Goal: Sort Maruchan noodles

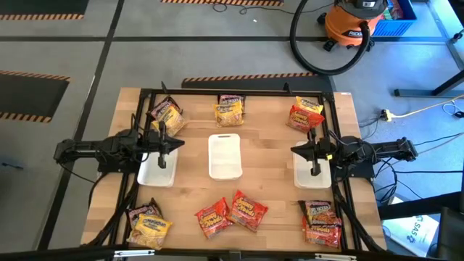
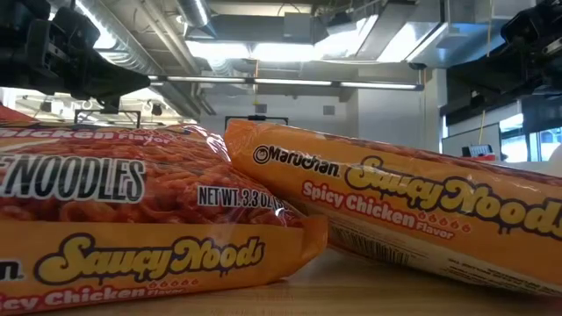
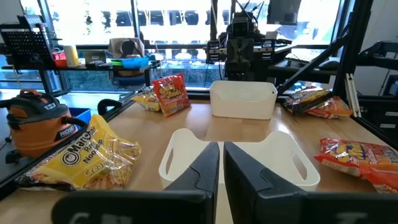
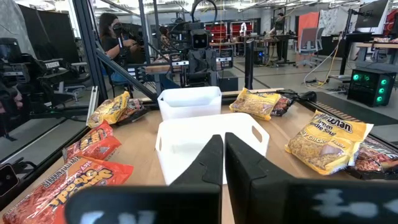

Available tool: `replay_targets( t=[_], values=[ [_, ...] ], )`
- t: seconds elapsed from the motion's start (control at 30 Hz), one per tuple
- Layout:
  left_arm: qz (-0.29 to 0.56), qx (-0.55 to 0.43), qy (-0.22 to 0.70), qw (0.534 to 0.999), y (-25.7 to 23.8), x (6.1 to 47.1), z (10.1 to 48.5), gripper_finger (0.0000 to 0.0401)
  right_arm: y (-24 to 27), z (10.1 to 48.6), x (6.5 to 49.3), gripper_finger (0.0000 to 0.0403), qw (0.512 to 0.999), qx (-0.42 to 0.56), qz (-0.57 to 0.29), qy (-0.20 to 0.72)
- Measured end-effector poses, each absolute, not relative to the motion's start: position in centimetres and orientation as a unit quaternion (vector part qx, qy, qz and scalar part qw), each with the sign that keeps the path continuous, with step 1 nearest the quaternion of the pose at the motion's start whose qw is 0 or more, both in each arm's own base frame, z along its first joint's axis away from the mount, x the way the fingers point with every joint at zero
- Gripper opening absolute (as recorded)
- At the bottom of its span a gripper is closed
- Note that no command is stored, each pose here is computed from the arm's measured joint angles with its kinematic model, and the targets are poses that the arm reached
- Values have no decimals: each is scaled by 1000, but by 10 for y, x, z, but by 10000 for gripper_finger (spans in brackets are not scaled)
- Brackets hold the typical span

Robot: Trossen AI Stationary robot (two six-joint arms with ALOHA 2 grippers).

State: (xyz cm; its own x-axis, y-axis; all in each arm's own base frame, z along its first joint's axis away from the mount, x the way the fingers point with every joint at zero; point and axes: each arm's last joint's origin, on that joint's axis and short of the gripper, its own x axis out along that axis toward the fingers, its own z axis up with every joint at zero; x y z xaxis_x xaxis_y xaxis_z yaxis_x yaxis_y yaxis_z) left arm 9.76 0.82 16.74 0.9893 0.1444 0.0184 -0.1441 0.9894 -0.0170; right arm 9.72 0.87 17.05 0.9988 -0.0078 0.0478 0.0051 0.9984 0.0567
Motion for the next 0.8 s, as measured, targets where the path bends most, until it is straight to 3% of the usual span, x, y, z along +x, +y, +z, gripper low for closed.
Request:
replay_targets(
  t=[0.6,0.8],
  values=[
    [75,-25,-109,991,8,95,186,18,8,177,97,1,997,48,-16,-60],
    [113,-9,-148,983,10,93,194,18,4,178,96,1,993,48,-81,-65]
  ],
)
